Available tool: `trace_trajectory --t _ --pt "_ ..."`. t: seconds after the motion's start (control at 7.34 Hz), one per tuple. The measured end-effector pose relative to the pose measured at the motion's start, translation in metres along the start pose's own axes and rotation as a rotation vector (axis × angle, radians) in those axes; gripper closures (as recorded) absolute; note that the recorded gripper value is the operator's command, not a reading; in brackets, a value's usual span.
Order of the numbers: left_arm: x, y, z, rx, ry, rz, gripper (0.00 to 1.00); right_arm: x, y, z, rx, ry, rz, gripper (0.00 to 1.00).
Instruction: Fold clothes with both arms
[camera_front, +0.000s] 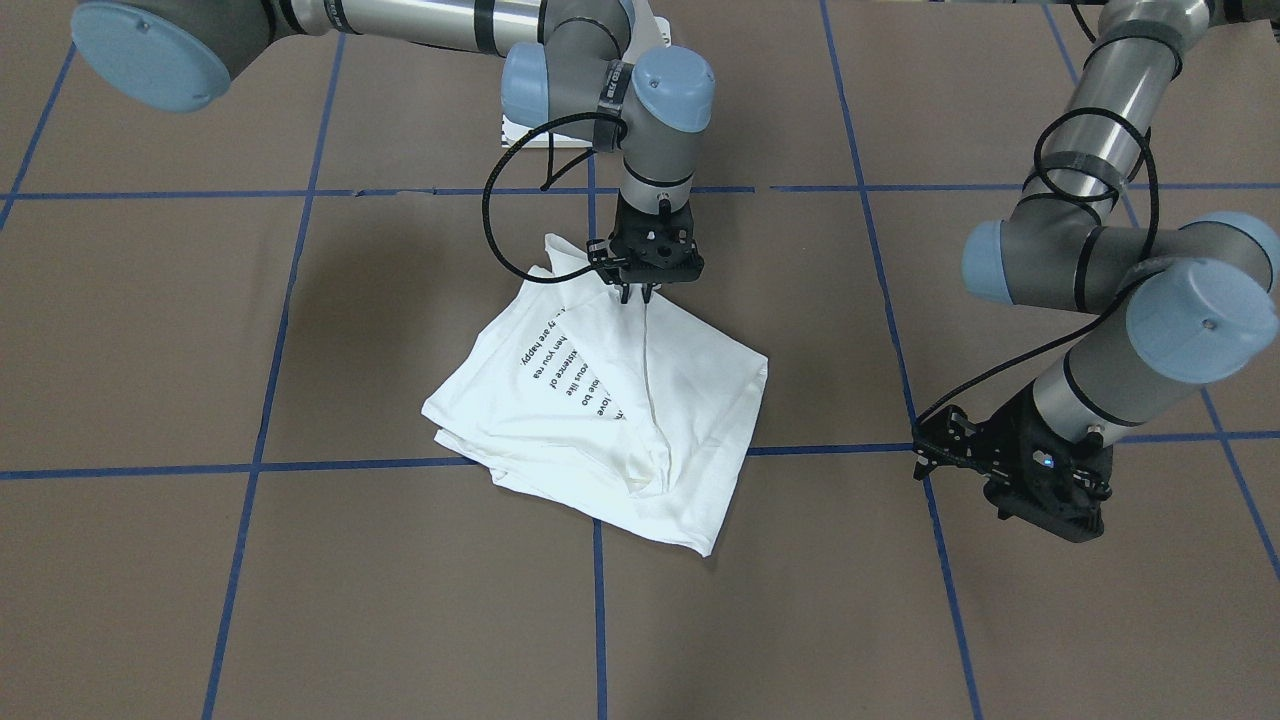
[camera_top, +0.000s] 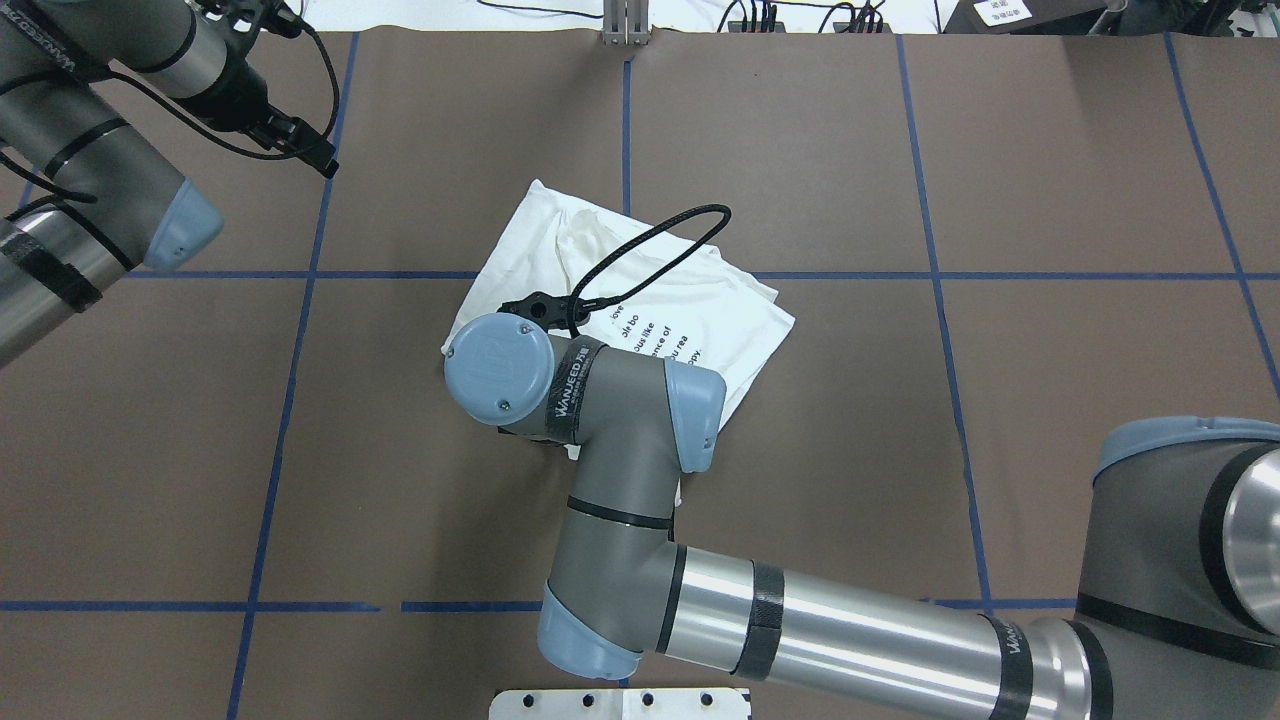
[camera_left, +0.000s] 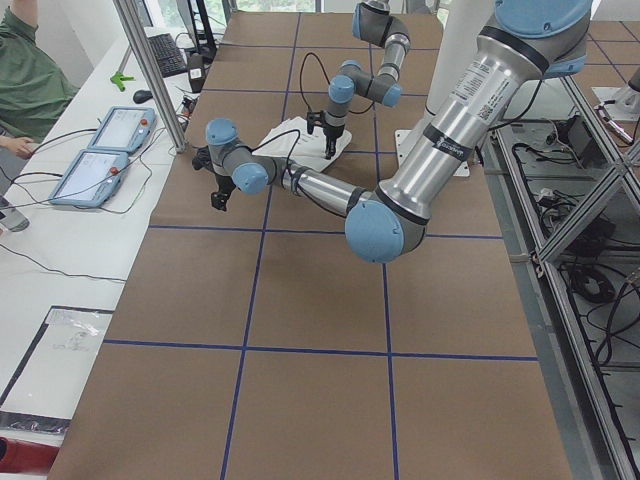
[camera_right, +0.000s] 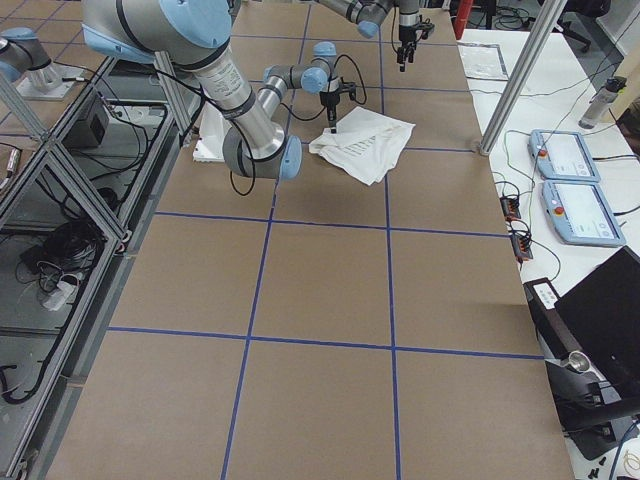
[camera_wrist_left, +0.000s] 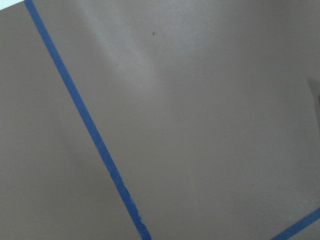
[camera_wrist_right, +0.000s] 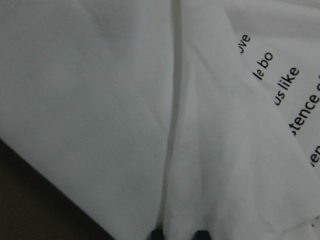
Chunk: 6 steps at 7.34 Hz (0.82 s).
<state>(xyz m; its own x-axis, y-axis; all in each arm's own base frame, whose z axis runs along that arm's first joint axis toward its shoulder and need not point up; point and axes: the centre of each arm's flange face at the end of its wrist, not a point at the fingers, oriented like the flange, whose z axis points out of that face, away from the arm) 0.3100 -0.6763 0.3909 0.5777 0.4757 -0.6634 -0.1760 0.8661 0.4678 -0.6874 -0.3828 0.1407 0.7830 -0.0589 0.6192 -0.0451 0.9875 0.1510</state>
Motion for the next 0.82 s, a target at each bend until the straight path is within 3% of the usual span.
trace_trajectory --t 0.41,0.82 --pt "-0.002 0.002 0.001 -0.002 -0.001 -0.002 0.0 0.011 -0.031 -0.022 0.018 0.052 -0.013 1.0" --pt "-0.001 0.002 0.002 -0.003 0.0 -0.003 0.0 0.076 -0.11 -0.027 0.065 0.115 -0.09 1.0"
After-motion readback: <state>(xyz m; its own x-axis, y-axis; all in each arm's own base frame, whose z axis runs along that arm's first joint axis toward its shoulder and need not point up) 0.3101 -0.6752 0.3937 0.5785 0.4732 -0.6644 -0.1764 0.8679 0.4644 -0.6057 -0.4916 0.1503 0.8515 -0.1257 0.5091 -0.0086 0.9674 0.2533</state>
